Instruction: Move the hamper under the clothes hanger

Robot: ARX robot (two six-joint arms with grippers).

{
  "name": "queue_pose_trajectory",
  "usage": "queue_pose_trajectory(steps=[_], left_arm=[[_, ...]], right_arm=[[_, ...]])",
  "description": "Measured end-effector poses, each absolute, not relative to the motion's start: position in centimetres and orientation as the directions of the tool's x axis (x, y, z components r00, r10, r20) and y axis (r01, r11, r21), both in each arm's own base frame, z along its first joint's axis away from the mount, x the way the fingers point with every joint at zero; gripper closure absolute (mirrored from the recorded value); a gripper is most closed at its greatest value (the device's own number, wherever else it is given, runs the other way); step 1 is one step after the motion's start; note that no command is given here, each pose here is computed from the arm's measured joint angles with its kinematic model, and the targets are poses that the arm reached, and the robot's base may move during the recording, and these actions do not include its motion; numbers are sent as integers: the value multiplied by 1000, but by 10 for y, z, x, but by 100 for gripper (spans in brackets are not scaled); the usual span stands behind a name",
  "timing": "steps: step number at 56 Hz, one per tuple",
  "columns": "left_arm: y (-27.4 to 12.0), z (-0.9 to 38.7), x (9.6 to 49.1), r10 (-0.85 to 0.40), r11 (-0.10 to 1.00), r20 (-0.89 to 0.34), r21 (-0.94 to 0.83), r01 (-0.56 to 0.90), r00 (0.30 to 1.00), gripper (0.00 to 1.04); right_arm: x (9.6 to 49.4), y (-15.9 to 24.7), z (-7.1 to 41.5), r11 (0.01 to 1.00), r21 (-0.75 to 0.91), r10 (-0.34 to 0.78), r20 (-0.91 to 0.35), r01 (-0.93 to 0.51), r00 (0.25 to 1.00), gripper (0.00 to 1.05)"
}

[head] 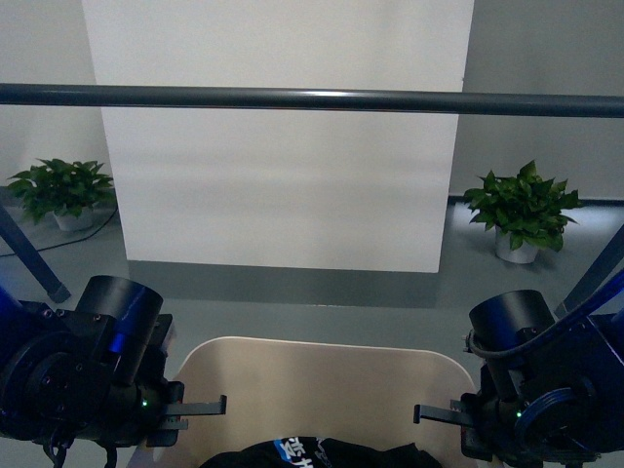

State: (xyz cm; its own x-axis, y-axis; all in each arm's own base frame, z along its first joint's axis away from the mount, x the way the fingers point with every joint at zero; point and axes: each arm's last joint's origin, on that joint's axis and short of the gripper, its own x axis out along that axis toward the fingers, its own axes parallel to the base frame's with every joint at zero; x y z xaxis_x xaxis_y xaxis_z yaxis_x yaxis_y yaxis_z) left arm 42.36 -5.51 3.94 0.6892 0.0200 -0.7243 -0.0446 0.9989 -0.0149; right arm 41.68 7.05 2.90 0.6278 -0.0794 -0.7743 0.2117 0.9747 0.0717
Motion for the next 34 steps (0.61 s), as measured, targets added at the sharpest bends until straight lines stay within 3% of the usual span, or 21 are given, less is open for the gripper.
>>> queue_pose_trajectory(steps=[34], left_arm=[[-60, 20, 427, 36, 999, -754, 0, -54, 656, 101]], right_arm=[[420, 77, 1, 980, 40, -86, -802, 197, 592, 102]])
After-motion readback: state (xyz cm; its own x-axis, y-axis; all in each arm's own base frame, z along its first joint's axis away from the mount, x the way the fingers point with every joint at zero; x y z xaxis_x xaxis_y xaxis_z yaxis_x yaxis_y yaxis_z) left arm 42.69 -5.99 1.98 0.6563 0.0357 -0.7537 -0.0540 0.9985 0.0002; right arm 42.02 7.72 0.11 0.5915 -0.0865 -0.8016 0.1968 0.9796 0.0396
